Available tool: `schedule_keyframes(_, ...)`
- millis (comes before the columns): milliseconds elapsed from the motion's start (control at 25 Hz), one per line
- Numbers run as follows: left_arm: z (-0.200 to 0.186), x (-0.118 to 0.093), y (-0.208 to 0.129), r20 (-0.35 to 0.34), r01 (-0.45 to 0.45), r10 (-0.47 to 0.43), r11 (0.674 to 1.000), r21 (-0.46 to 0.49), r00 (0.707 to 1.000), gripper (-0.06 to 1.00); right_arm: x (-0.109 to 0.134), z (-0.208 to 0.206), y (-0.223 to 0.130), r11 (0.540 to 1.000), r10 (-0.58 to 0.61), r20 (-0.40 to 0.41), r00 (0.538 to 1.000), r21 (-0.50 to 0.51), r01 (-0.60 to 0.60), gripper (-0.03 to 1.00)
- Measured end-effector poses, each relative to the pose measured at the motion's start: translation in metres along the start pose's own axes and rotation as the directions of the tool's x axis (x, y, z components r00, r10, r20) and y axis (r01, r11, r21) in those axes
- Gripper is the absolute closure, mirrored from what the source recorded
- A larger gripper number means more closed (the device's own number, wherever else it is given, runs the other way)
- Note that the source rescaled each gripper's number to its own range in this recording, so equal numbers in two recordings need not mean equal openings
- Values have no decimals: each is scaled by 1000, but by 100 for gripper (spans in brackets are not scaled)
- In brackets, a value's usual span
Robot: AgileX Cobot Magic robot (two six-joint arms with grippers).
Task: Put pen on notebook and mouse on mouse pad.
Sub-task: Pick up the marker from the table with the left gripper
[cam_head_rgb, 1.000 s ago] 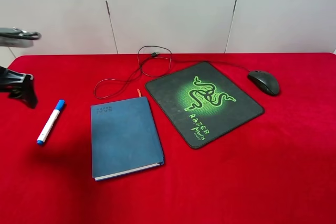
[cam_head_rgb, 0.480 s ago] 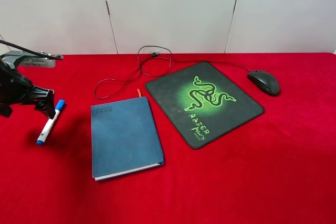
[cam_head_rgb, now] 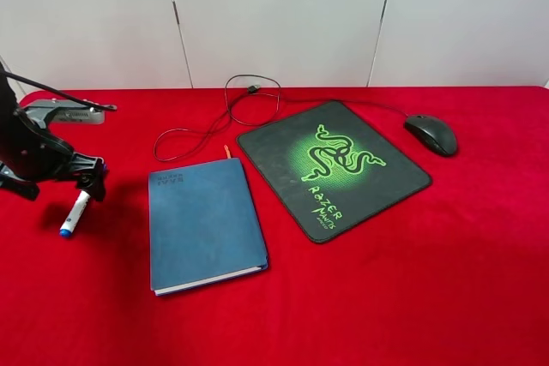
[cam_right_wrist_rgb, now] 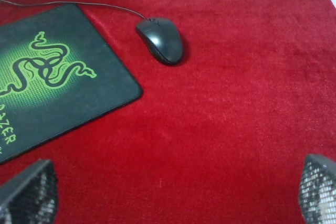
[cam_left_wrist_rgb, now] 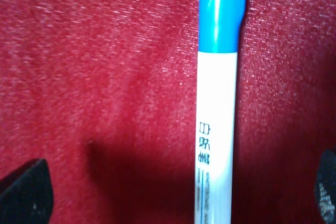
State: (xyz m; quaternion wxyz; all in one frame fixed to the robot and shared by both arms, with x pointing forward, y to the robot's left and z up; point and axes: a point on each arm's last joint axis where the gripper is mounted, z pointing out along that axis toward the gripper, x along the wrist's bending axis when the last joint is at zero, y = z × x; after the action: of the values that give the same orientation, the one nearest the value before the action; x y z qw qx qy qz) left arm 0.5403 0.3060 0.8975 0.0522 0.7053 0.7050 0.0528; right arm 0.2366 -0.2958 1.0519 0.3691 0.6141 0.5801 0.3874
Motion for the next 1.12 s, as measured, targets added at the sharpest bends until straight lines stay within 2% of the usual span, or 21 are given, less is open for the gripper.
schedule_keyframes(920,10,0,6,0,2,-2,999,-54,1000,-1,0,0,0,1000,0,0,1000,0,0,-3)
schedule_keyframes(1120,20,0,5,2,13,-13,1000,-25,1000,4,0,0,0,1000,0,0,1000,0,0,-3)
